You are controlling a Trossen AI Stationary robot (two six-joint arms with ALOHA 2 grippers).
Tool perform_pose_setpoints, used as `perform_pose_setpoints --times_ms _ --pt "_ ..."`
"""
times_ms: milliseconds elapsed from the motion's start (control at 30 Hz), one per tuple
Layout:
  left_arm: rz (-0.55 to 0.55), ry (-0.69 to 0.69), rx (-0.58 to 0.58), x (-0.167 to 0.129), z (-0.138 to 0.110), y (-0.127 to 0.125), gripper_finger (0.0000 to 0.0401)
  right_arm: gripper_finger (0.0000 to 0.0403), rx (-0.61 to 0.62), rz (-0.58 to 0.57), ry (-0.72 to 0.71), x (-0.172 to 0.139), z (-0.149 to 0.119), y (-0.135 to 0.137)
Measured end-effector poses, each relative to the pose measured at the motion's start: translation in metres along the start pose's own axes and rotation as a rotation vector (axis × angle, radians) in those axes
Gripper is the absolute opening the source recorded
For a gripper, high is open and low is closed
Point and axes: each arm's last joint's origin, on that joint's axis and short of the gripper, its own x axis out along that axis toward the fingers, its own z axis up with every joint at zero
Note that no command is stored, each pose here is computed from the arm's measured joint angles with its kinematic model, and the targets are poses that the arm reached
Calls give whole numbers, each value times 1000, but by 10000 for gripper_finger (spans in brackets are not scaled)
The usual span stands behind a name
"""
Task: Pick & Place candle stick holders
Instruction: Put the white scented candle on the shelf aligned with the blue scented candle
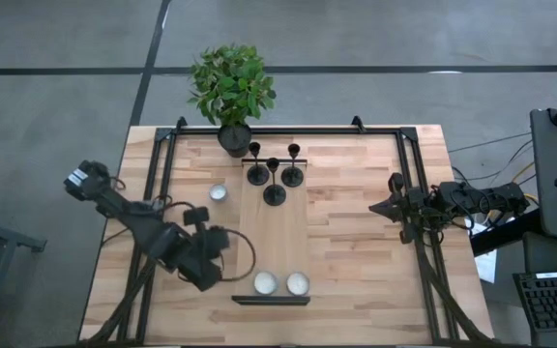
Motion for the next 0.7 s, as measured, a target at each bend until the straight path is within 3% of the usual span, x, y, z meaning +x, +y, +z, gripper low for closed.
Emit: perform_pose_setpoints --times_ms 167,400,567,700 --pt "110 9 -160 21 -30 22 30 8 0 -1 0 0 0 0" --pt "239 -20 -469 42 -60 67 30 8 0 0 0 0 0 0" --pt "253 -22 -589 53 -69 97 35 8 0 0 0 0 0 0" --pt "172 -55 -624 66 -68 111 72 8 0 -1 0 0 0 0"
